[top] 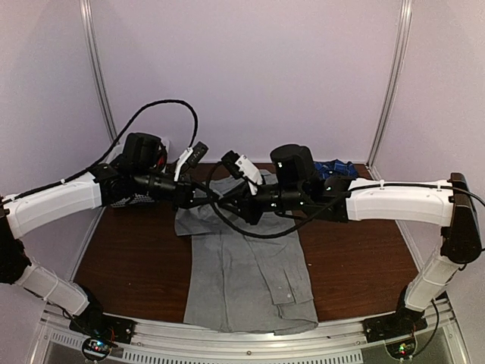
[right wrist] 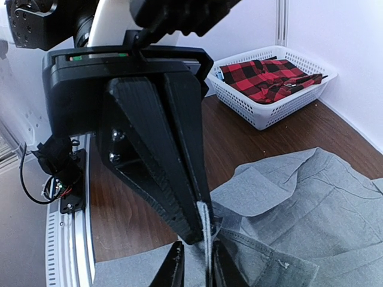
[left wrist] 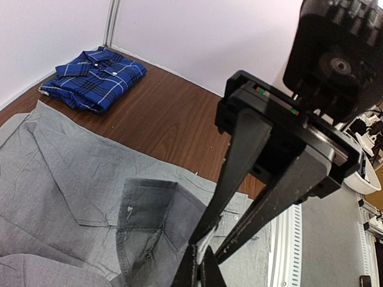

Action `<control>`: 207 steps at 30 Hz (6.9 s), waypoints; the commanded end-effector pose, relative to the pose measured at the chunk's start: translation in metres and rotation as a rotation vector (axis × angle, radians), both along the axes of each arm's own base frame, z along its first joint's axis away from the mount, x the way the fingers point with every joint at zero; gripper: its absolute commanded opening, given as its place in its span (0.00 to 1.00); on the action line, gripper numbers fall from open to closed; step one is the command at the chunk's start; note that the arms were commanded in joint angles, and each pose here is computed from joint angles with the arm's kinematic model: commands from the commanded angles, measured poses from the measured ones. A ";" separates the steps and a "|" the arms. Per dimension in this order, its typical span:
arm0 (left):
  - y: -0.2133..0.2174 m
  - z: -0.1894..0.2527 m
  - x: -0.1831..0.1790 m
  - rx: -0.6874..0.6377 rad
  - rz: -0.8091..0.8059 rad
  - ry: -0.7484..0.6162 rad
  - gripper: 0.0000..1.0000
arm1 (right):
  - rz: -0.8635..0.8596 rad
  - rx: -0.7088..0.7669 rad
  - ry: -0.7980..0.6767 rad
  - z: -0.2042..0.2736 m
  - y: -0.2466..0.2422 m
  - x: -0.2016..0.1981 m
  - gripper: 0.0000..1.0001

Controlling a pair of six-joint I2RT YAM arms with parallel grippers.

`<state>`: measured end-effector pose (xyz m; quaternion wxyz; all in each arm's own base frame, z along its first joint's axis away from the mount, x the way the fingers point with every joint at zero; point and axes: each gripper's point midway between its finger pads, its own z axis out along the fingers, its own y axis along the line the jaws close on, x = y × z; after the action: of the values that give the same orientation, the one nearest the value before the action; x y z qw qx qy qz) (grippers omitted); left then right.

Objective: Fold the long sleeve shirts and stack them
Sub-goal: Pass from the left arm to the right, then pick up the shirt from the corner of the board, then fold the 1/3-folded shirt at the center of the board.

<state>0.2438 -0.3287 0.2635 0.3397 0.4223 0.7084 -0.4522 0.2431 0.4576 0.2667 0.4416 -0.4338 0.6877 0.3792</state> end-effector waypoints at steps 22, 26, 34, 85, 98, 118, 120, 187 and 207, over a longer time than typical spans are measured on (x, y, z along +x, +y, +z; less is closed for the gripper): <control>0.065 0.007 0.048 0.047 0.621 0.106 0.34 | -0.585 0.023 -0.022 0.049 -0.081 0.079 0.00; 0.075 -0.014 0.037 0.109 0.648 0.197 0.33 | -0.666 0.044 -0.020 0.064 -0.108 0.095 0.00; 0.099 -0.088 -0.003 0.296 0.709 0.495 0.30 | -0.734 0.112 -0.099 0.119 -0.145 0.100 0.00; 0.103 -0.235 -0.152 0.790 0.803 0.678 0.00 | -0.694 0.091 -0.099 0.113 -0.166 0.098 0.00; 0.076 -0.220 -0.155 0.743 0.672 0.709 0.24 | -0.677 0.106 -0.091 0.119 -0.162 0.097 0.00; 0.075 -0.262 -0.181 0.974 0.724 0.624 0.27 | -0.620 0.098 -0.048 0.109 -0.161 0.083 0.00; 0.083 -0.267 -0.184 0.995 0.736 0.629 0.22 | -0.616 0.102 -0.044 0.109 -0.160 0.082 0.00; -0.075 -0.172 -0.181 0.711 0.041 0.417 0.00 | -1.052 0.028 -0.232 0.150 -0.269 0.102 0.00; -0.082 -0.100 -0.118 0.402 0.104 0.421 0.38 | -0.704 0.081 -0.053 0.106 -0.208 0.078 0.00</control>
<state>0.0794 -0.4078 0.1031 0.0307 0.3783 0.8774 -0.2936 0.3335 0.2357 0.3766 0.5974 -0.1440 0.7721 0.1618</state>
